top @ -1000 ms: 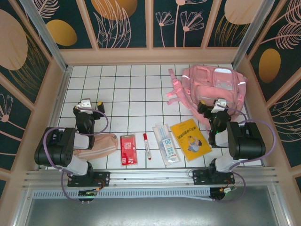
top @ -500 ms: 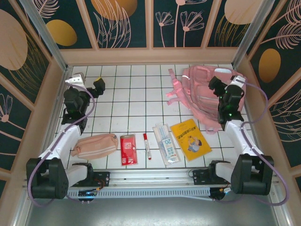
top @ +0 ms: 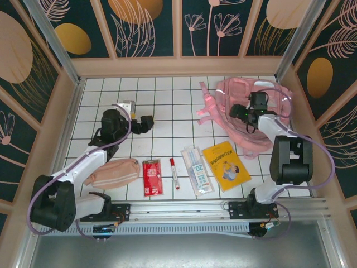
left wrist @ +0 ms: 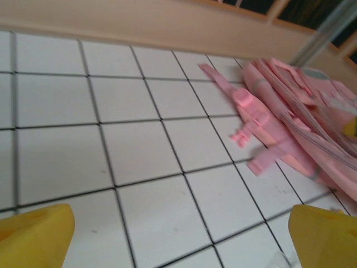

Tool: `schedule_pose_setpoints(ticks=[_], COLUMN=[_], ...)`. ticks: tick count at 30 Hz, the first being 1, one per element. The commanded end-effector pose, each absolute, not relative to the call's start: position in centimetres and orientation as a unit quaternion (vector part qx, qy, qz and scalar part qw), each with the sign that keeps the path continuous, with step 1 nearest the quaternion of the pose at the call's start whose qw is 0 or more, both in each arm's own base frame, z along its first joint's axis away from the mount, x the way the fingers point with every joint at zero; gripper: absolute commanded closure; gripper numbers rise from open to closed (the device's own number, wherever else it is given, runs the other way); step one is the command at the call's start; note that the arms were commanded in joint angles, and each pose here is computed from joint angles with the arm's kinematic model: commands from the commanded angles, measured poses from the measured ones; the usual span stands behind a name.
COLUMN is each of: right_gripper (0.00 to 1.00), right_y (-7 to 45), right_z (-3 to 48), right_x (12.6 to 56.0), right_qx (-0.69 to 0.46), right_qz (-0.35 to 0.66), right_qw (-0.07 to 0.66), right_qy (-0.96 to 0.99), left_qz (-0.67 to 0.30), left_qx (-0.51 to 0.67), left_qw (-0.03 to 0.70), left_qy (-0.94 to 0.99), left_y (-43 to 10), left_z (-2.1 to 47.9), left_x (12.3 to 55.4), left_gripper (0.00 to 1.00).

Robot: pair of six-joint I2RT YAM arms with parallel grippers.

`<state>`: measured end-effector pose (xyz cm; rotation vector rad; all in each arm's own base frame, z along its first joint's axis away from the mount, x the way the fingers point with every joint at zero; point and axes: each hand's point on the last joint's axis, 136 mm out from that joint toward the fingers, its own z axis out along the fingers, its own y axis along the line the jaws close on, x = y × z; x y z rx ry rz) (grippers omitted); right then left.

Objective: Pack the student bag

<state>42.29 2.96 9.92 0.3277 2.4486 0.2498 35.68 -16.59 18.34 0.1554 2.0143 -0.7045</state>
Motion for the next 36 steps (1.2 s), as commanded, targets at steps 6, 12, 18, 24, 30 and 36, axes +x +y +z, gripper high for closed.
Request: schedule_pose_setpoints(ticks=[6,12,18,24,30,36], right_gripper=[0.18,0.84,1.00,1.00,0.45,0.43], right_y=[3.1,4.9,13.5,27.1,33.7,22.3], right_z=[7.3,7.8,17.1,21.3,26.3,23.3], right_x=[43.1,45.1,49.9,50.3,48.4,47.9], right_qx=[0.045,-0.003,0.018,0.046,0.006,0.011], right_qz=[-0.060,-0.083,0.125,0.331,0.521,0.400], right_qw=[0.281,0.296,0.360,0.364,0.328,0.374], right_qy=[0.957,0.952,0.924,0.869,0.788,0.836], left_qz=[-0.343,-0.362,-0.402,-0.380,-0.371,-0.321], left_qx=[0.063,0.047,-0.001,-0.027,-0.063,-0.096], left_qw=[0.417,0.403,0.372,0.331,0.303,0.271], left_qy=[0.839,0.839,0.837,0.864,0.875,0.902], left_y=[-20.7,-21.7,-22.6,-22.9,-21.4,-19.2], left_z=[15.8,16.1,17.1,16.1,14.6,11.2], left_x=[33.6,33.6,34.2,35.8,35.7,35.7], left_gripper=[0.05,0.05,0.04,0.01,0.01,0.01])
